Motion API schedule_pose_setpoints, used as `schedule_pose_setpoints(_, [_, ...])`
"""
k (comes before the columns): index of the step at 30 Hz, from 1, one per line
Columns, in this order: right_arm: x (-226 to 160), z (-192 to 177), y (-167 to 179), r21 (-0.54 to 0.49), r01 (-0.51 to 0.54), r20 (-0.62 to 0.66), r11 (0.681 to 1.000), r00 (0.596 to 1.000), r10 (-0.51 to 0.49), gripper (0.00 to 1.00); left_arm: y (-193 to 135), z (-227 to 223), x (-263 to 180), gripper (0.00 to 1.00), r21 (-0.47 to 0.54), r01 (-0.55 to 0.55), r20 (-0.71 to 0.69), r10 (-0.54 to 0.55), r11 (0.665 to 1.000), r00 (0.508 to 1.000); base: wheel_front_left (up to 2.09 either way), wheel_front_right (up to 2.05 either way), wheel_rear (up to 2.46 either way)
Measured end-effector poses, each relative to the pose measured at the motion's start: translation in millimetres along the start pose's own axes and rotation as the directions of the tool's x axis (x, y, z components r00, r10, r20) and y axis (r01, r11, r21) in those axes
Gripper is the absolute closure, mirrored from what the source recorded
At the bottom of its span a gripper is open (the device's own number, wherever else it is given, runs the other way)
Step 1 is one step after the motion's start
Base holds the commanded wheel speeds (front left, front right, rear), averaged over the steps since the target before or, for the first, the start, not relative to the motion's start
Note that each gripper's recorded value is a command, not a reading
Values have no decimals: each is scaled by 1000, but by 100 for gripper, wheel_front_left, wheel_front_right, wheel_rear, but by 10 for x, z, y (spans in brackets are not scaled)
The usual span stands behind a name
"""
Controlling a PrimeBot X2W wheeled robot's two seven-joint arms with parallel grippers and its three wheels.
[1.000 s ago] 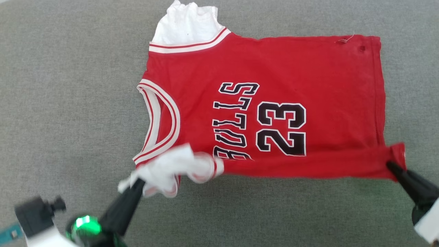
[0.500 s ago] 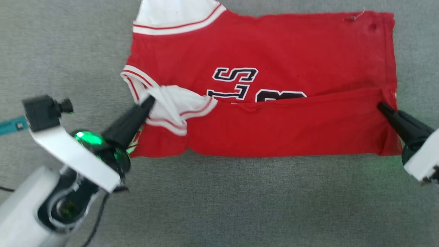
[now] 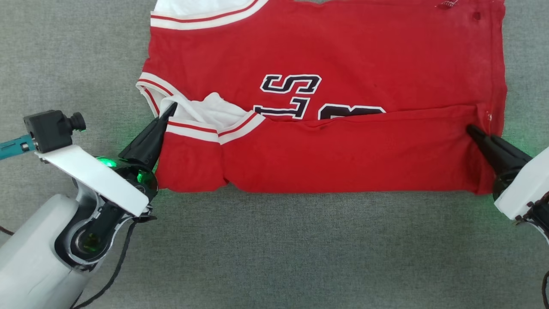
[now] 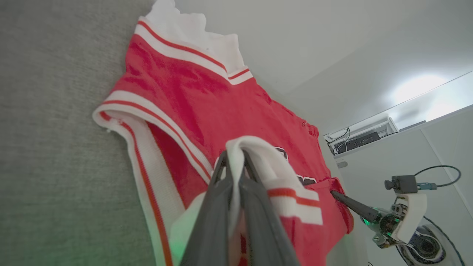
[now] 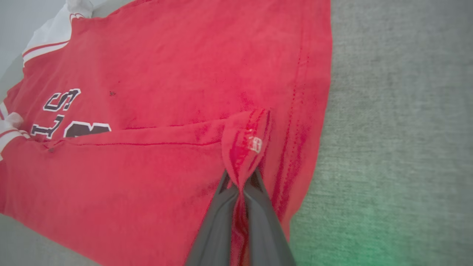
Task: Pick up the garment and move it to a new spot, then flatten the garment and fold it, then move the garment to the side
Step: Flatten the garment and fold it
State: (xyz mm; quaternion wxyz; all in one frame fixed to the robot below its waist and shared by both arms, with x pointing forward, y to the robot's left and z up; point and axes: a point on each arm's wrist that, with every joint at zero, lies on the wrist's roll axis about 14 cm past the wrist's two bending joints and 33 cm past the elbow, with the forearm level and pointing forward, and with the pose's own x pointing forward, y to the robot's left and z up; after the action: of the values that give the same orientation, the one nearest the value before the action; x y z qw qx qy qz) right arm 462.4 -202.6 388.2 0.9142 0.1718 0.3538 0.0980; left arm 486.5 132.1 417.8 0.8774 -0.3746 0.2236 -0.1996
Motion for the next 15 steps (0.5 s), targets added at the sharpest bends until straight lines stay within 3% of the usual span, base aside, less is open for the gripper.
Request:
schedule_pose_setpoints(1, [-6,27,4,-11,3,16,1000,1000,-2,34,5,11,-4,80,16,-2,5,2,1000,1000,0,0,0])
schedule_pose_setpoints(2, [-14,59,20,-24,3,32,1000,999,-2,0,11,30,-14,57,52,-3,7,2,999,1000,0,0,0])
schedule_pose_setpoints(3, [-25,80,30,-34,3,41,999,999,-1,0,0,56,-29,3,84,1,5,-2,996,1000,0,0,0])
schedule_pose_setpoints(7, [-118,249,112,-83,0,116,997,993,10,0,-55,274,-113,0,229,13,30,-20,973,999,0,0,0])
schedule_pose_setpoints(10, [-210,417,185,-114,-4,180,994,983,24,0,-39,506,-217,0,359,-10,54,-10,933,998,0,0,0])
schedule_pose_setpoints(15, [-343,640,330,-153,-17,256,988,965,56,0,-232,763,-339,0,490,9,47,-37,872,998,0,0,0])
